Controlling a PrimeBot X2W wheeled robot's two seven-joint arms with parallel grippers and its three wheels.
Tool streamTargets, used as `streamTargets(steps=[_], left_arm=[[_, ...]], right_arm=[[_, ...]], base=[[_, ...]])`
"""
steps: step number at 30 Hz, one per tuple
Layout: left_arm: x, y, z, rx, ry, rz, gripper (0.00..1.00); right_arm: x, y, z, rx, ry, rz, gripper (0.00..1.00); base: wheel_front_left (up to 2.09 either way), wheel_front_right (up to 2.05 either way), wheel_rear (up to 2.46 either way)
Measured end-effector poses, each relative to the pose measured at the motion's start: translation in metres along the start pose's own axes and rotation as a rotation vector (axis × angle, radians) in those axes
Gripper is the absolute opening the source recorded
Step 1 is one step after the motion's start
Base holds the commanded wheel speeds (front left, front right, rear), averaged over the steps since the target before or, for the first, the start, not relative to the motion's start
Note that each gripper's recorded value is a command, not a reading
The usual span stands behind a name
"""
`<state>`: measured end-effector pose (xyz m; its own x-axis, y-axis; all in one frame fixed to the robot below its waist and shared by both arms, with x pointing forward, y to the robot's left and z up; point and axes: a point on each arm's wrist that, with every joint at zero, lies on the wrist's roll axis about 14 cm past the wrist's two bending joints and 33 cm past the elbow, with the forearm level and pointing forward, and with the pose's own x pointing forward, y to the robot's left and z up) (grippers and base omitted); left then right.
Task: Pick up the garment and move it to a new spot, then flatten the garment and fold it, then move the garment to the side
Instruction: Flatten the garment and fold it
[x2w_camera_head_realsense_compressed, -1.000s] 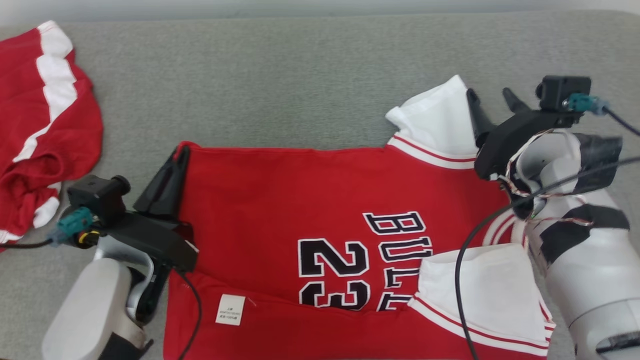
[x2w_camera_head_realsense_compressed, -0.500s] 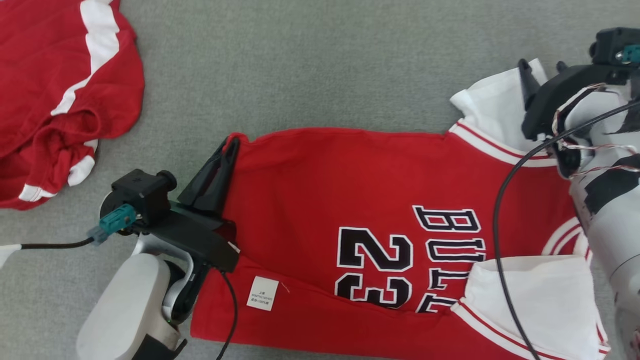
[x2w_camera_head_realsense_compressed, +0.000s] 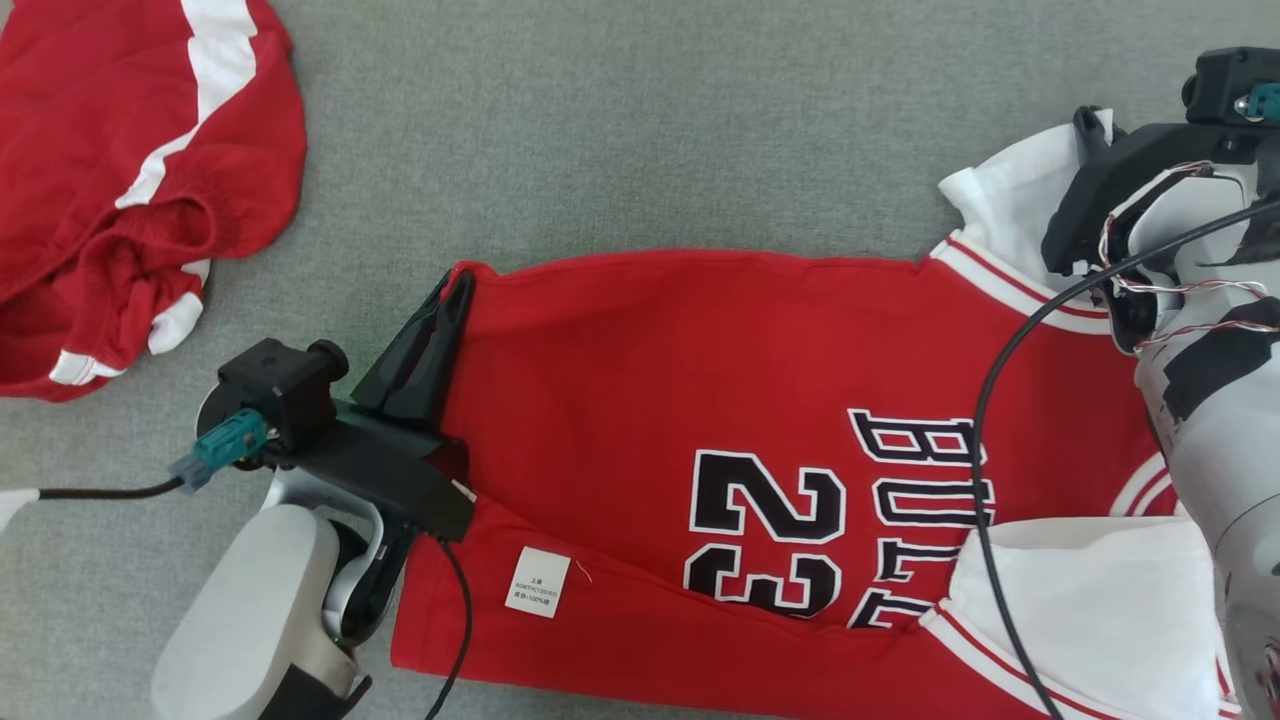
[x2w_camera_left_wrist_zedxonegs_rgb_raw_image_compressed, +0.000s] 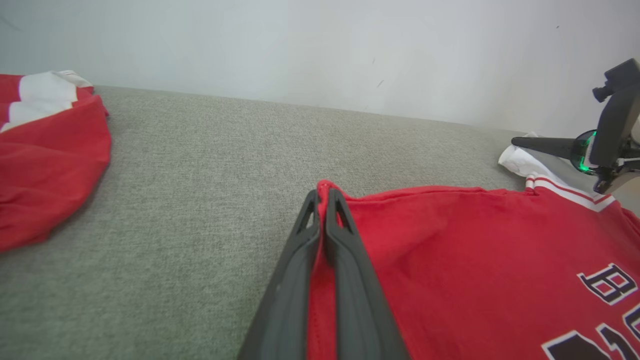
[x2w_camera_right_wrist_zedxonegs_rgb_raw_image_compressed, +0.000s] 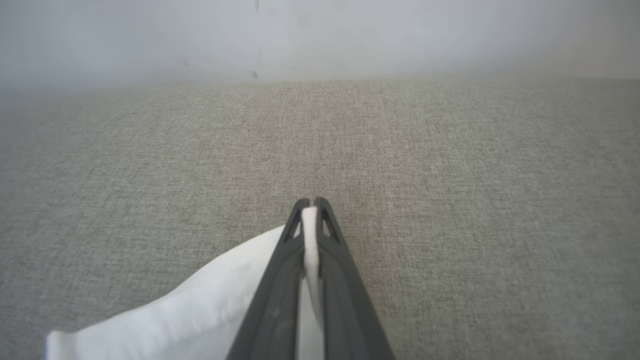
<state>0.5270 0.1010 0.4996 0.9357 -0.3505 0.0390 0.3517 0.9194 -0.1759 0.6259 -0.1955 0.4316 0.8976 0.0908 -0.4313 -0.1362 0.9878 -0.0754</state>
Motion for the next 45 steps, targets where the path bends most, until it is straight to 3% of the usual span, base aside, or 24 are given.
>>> streamTargets(steps=[5, 22, 31, 45], left_arm=[[-0.008, -0.001, 0.0, -0.013, -0.005, 0.014, 0.0], [-0.031, -0.014, 0.014, -0.033, -0.031, 0.029, 0.0], [-0.046, -0.02, 0.022, -0.034, -0.047, 0.033, 0.0], [-0.064, -0.027, 0.027, -0.035, -0.058, 0.037, 0.0]], right_arm=[[-0.015, 0.006, 0.027, -0.018, -0.134, 0.018, 0.0], [-0.109, 0.008, 0.028, 0.126, -0.371, 0.111, 0.0], [-0.164, 0.021, 0.004, 0.266, -0.41, 0.177, 0.0], [-0.221, 0.042, -0.043, 0.366, -0.327, 0.216, 0.0]], base=[[0.0, 0.0, 0.0], [0.0, 0.0, 0.0], [0.0, 0.0, 0.0], [0.0, 0.0, 0.0]])
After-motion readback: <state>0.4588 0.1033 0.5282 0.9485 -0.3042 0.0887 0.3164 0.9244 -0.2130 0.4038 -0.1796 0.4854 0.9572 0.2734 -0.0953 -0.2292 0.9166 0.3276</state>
